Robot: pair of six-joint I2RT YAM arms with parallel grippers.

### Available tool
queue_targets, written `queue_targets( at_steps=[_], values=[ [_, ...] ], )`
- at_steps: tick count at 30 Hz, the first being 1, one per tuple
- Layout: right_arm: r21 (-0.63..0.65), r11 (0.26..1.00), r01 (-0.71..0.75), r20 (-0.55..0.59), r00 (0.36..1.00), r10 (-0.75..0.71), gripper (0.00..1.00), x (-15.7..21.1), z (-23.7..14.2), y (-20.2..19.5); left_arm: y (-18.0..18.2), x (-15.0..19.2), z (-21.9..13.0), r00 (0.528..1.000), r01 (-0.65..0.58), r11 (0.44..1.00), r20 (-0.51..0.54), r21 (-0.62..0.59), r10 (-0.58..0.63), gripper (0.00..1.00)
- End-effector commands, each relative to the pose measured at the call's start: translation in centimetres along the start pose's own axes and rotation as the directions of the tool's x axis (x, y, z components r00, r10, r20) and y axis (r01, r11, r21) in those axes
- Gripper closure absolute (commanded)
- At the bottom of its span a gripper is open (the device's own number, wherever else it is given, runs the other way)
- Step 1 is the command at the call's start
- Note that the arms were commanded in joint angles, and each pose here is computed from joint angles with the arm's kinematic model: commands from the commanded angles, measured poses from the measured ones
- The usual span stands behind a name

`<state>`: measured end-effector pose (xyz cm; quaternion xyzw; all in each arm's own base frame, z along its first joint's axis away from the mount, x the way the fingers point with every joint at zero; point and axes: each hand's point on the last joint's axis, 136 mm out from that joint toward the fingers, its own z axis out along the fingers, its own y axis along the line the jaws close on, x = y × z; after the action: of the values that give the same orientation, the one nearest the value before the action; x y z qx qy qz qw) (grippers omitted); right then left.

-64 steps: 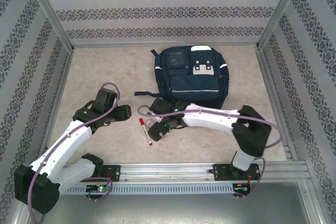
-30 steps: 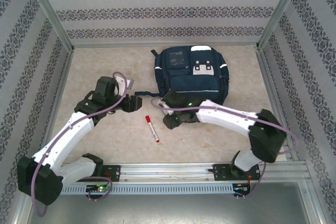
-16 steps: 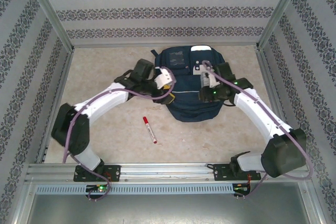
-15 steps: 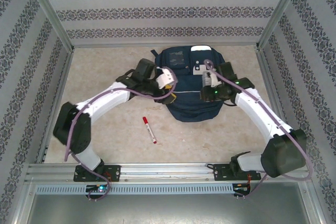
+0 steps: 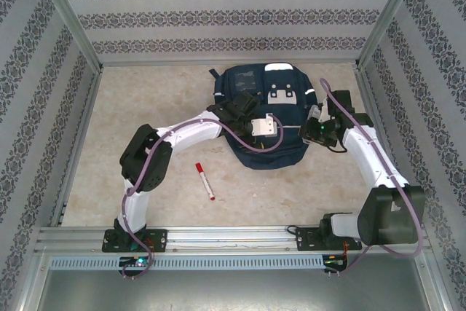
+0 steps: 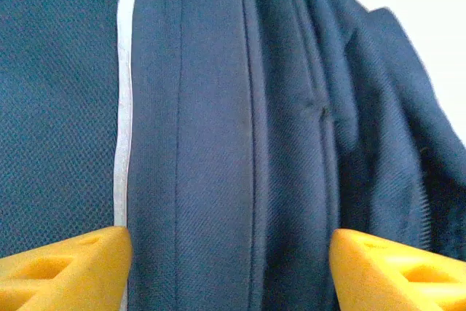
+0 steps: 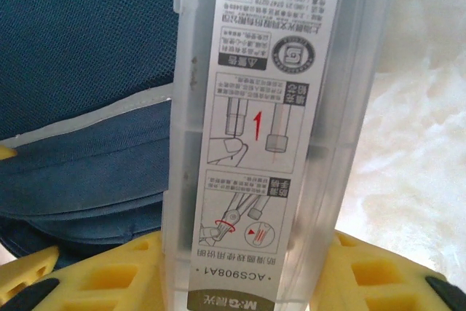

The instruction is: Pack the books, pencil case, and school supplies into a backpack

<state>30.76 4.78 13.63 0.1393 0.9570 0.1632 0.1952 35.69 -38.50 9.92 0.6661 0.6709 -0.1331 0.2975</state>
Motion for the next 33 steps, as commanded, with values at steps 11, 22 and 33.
queue_targets(
  at_steps=[11, 22, 33],
  values=[
    [-0.103, 0.993, -0.053, 0.018, 0.998, 0.056, 0.62, 0.2, -0.5, 1.4, 7.1, -1.0, -1.6, 0.991, 0.131, 0.957, 0.034, -0.260, -0.127, 0.84],
    [-0.264, 0.938, -0.224, -0.112, 0.973, 0.201, 0.63, 2.9, -1.2, 4.1, 2.9, -5.7, -5.2, 0.921, 0.366, 0.915, 0.073, 0.170, -0.382, 1.00],
    [-0.314, 0.746, -0.587, -0.267, 0.809, 0.524, 0.64, 3.9, 2.6, 8.9, 5.4, -9.1, -7.0, 0.728, 0.637, 0.731, 0.120, 0.246, -0.675, 1.00]
  ],
)
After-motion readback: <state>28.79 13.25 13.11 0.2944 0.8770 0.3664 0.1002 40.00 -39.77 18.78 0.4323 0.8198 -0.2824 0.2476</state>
